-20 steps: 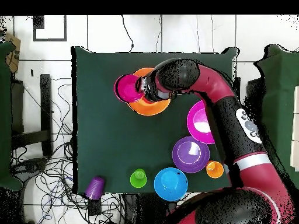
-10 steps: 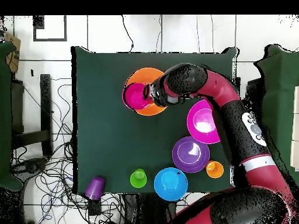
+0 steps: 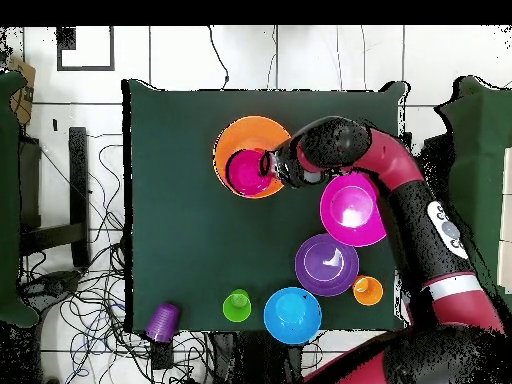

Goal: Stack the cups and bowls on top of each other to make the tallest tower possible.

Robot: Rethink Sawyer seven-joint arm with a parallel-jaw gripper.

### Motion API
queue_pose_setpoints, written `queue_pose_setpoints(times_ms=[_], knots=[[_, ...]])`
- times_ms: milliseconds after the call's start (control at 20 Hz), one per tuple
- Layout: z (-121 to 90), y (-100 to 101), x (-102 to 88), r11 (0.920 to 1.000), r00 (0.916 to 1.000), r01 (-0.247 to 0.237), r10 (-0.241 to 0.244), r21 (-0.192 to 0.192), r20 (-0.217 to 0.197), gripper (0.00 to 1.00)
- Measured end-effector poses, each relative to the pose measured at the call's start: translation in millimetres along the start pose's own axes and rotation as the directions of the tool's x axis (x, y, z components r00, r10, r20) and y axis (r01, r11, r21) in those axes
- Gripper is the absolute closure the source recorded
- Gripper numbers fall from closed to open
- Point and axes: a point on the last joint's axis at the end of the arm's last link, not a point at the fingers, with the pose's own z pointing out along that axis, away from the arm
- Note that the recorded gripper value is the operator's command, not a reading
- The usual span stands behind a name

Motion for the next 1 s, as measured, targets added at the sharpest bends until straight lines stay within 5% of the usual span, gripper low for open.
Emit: queue_pose_setpoints(times_ms=[450,1000], knots=[[-11.4,-29.0,12.4,0.9998,0.9997,-0.022,0.022,-0.002,0.012,1.0],[-17.8,-33.0,36.2,0.9998,0.9998,-0.017,0.017,-0.004,-0.012,1.0]])
